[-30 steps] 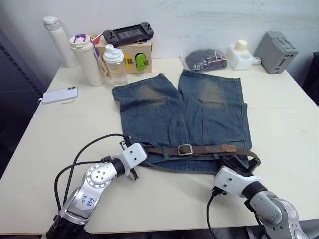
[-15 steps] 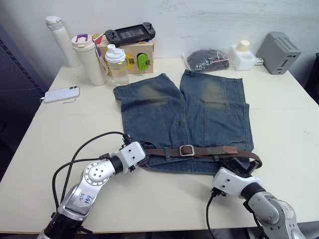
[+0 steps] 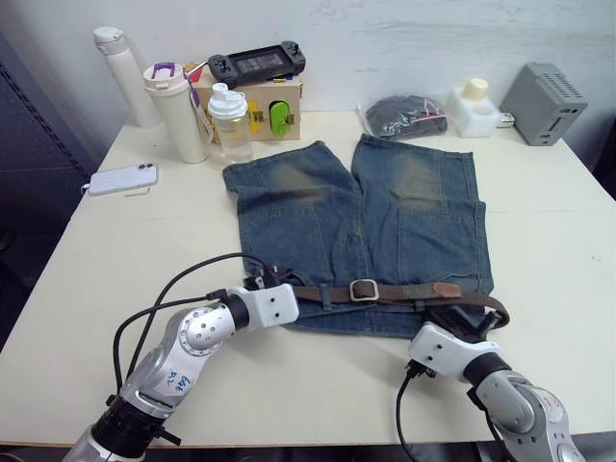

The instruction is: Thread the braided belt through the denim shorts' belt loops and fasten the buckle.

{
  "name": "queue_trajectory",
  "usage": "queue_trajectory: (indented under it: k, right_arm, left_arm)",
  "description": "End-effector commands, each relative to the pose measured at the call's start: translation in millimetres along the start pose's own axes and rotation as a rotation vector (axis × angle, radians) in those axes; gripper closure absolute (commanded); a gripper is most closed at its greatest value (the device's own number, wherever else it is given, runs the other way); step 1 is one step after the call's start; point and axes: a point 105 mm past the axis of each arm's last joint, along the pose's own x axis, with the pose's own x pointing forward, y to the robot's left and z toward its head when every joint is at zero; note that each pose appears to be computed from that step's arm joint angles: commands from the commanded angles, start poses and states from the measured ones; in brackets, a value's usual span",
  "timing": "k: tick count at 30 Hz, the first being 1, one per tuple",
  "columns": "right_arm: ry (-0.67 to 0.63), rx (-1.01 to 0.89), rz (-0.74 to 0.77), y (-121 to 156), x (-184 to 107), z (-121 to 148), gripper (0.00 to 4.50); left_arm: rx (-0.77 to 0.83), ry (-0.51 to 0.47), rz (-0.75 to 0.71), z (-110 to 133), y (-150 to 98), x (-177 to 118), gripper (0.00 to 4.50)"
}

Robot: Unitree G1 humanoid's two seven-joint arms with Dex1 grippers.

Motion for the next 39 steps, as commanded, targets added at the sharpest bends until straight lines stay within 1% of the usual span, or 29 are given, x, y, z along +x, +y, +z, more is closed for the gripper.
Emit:
queue_trajectory:
  k: [1,3,6,7,9,11,14,16,20,21,23,26,30,36,38,39]
  right_arm:
    - [0.027,0.000,-0.023,-4,-1,-5,4.50]
    - [0.027,0.000,-0.023,-4,-1,-5,4.50]
    - [0.032,0.001,-0.026,-5,-2,-6,4.50]
    - [0.035,0.001,-0.027,-5,-2,-7,4.50]
    - [0.049,0.002,-0.031,-6,-3,-10,4.50]
    - [0.072,0.009,-0.047,-9,-4,-15,4.50]
    - [0.095,0.013,-0.066,-15,-6,-22,4.50]
    - [0.106,0.015,-0.073,-17,-6,-25,4.50]
    - [0.108,0.017,-0.075,-18,-7,-26,4.50]
    - [0.109,0.017,-0.076,-18,-7,-26,4.50]
    - [0.113,0.017,-0.081,-20,-7,-26,4.50]
    - [0.117,0.019,-0.086,-21,-7,-26,4.50]
    - [0.108,0.017,-0.070,-17,-6,-24,4.50]
    - [0.066,0.019,-0.030,-5,-1,-12,4.50]
    - [0.059,0.022,-0.016,-1,1,-8,4.50]
    - [0.057,0.024,-0.012,1,2,-7,4.50]
  left_arm:
    - [0.000,-0.005,-0.020,2,-4,4,4.37]
    - [-0.001,-0.006,-0.027,3,-5,6,4.45]
    - [-0.012,0.025,-0.022,-3,-3,5,4.45]
    - [-0.021,0.047,-0.016,-8,-2,4,4.45]
    - [-0.043,0.111,0.014,-25,2,-4,4.45]
    - [-0.040,0.189,0.033,-48,6,-15,4.45]
    - [-0.091,0.295,0.064,-81,9,-35,4.45]
    - [-0.088,0.358,0.047,-101,5,-46,4.45]
    - [-0.135,0.429,0.063,-124,3,-57,4.45]
    - [-0.125,0.447,0.056,-129,1,-59,4.45]
    - [-0.171,0.476,0.062,-136,-4,-63,4.45]
    - [-0.194,0.493,0.050,-141,-11,-65,4.45]
    - [-0.198,0.451,0.018,-133,-22,-61,4.45]
    - [-0.182,0.329,0.052,-108,-19,-45,4.45]
    - [-0.192,0.293,0.051,-101,-22,-42,3.59]
    - [-0.197,0.280,0.046,-98,-23,-41,3.28]
